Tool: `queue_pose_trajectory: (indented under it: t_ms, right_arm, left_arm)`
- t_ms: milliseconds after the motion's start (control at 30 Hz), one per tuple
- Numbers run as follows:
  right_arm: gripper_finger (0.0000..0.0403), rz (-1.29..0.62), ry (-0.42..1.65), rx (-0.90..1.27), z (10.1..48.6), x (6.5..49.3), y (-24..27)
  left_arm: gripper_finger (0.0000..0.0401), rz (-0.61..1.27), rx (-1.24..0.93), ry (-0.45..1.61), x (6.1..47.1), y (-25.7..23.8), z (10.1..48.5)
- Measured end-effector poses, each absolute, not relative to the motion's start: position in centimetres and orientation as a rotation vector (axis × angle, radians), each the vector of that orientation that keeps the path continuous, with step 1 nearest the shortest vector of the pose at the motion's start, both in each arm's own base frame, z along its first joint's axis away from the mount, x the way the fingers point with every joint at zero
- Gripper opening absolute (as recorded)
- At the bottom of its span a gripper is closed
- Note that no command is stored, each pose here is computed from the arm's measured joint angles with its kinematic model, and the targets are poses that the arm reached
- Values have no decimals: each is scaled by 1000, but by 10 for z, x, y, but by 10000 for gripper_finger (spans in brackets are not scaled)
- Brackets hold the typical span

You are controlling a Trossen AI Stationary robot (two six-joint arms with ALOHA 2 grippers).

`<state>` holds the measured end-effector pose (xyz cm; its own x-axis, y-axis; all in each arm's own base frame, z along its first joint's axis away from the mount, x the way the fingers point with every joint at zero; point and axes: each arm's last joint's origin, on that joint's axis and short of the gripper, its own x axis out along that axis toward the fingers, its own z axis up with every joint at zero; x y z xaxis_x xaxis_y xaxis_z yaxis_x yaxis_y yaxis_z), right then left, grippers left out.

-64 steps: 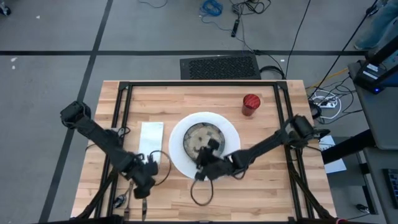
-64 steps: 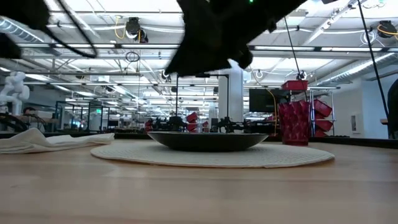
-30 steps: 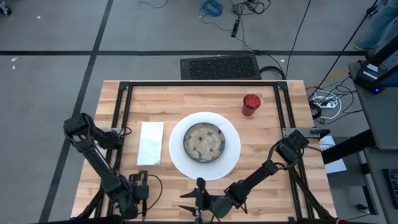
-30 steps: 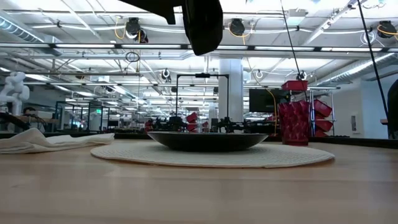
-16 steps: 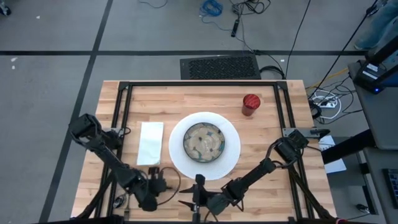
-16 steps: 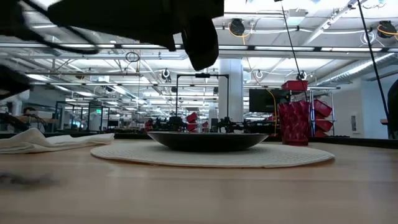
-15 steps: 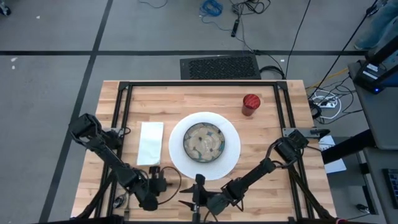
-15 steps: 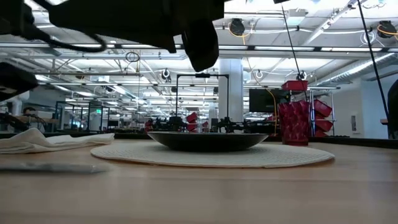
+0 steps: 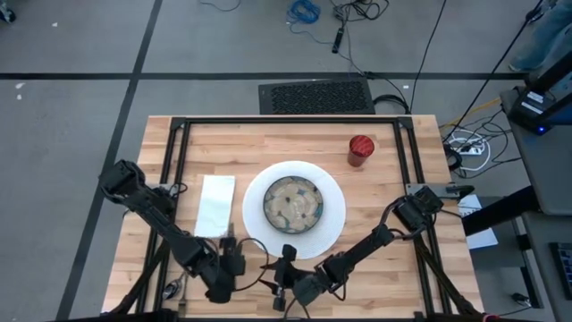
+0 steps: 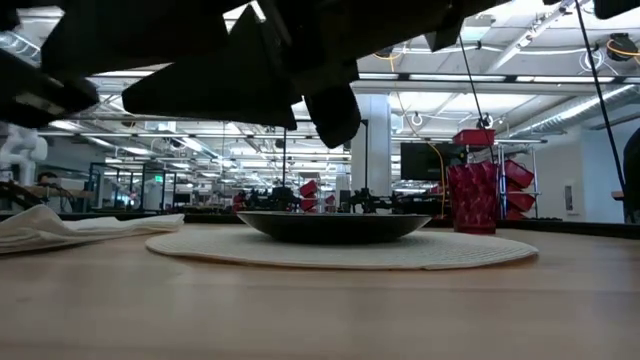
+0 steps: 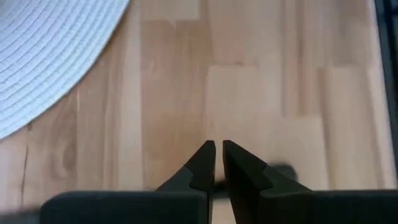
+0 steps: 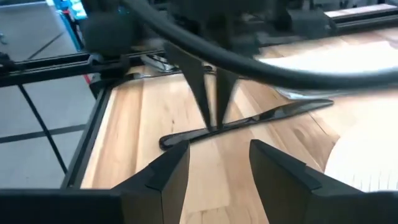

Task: Set table place
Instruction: Put the black knife to the right of the white placemat

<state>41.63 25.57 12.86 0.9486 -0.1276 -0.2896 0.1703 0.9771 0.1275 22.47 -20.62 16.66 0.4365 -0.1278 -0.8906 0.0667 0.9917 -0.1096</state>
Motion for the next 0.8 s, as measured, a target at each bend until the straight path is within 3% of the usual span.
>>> queue_pose_trajectory:
  t_ms: [133,367,533,800]
  right_arm:
    - [155,-166,289,175,128,418,252]
    - [155,-167,291,170,128,419,250]
    - [155,-176,303,160,126,420,247]
    - [155,-189,304,156,126,423,242]
  left_arm:
    - [18,-93,-46,1165,217,-211,177]
    - [18,-39,-82,1312,188,-215,162]
    - [18,-45,-44,1269,185,-217,148]
    - [18,-132,14,1132,216,-222,124]
